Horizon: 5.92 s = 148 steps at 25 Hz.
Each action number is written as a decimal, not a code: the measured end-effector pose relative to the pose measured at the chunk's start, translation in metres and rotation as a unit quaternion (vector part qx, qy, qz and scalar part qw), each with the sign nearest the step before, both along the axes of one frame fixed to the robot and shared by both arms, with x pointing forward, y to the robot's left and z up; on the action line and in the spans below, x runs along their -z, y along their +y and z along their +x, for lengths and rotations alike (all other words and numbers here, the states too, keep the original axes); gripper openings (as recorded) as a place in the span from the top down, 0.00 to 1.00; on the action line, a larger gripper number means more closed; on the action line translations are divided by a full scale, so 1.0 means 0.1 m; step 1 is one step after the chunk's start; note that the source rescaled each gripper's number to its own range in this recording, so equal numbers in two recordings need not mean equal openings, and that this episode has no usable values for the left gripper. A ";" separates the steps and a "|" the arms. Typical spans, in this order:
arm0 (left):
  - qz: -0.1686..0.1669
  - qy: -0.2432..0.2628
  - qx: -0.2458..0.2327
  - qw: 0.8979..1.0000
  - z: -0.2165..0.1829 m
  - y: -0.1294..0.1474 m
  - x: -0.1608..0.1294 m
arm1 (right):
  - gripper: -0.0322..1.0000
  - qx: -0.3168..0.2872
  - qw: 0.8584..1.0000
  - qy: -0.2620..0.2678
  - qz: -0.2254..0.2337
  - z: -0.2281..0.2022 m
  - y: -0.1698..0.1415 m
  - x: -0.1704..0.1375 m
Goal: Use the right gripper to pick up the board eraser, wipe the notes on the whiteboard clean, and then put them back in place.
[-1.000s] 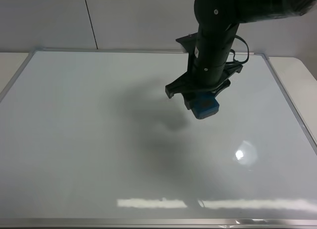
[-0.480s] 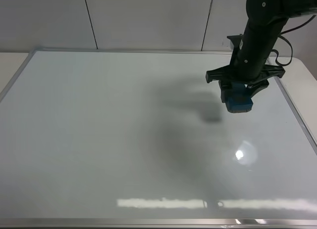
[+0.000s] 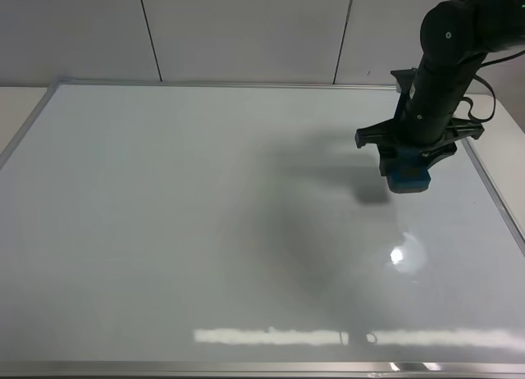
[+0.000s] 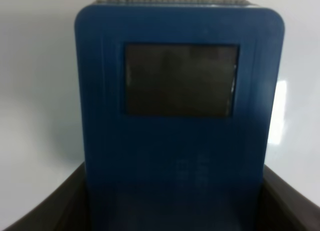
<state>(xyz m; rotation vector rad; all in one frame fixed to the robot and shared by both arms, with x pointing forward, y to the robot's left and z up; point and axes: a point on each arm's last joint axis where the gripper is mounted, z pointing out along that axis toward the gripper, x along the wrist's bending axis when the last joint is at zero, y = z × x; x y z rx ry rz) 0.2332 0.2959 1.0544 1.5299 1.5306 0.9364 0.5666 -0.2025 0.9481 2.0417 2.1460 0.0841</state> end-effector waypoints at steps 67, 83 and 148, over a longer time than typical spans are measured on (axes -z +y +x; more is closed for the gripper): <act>0.000 0.000 0.000 1.000 0.00 0.00 0.00 | 0.12 0.005 0.989 -0.133 -0.058 0.07 -0.29 -0.97; 0.000 0.000 0.000 1.000 0.00 0.00 0.00 | 0.17 0.014 0.949 -0.314 -0.002 -0.96 -0.58 -2.30; 0.000 0.000 0.000 1.000 0.00 0.00 0.00 | 0.43 -0.130 0.883 -0.440 0.098 -3.33 -0.99 -1.04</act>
